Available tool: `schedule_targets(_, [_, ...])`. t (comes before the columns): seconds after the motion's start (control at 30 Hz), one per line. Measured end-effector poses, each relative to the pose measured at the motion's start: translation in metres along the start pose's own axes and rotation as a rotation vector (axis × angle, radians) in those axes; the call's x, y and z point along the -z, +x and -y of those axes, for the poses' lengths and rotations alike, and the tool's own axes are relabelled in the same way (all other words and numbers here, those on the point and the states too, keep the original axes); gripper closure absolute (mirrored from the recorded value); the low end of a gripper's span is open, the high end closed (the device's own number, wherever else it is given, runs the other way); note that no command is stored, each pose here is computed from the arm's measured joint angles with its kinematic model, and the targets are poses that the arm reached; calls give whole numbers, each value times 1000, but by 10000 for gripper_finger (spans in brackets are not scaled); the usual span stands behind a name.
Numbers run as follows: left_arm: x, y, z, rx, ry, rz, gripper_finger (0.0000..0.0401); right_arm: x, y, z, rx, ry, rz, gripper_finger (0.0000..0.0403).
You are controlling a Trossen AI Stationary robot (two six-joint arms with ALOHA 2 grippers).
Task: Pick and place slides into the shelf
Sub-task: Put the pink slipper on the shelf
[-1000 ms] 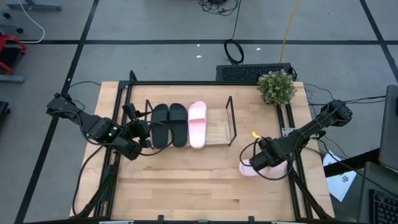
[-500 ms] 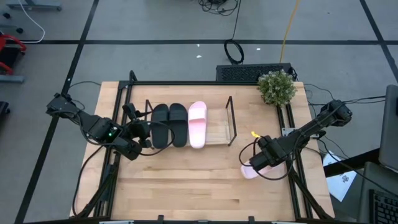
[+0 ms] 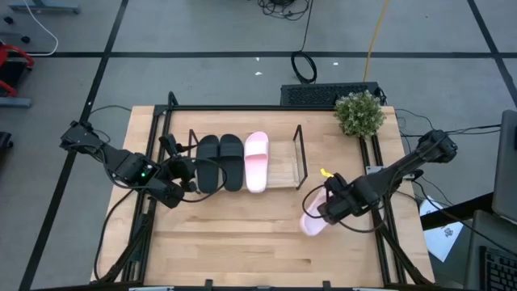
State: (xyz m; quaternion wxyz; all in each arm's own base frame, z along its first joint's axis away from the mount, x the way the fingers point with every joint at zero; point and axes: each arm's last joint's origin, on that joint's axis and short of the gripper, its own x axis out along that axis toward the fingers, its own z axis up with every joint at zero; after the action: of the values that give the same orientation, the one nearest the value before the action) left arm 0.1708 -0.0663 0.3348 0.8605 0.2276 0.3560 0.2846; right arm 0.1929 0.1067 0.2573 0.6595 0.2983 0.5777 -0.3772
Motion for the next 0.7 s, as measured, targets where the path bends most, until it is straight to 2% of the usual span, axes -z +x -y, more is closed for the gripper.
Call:
schedule_targets(0.17, [0,0,0,0,5,0,185,-1,-27,-9,-38,-36,28,403])
schedule_targets(0.4, [0,0,0,0,6,0,185,1,-60,-27,43,-80,27,403])
schedule_targets(0.7, [0,0,0,0,7,0,185,-5,-101,-57,-105,-192,177,403])
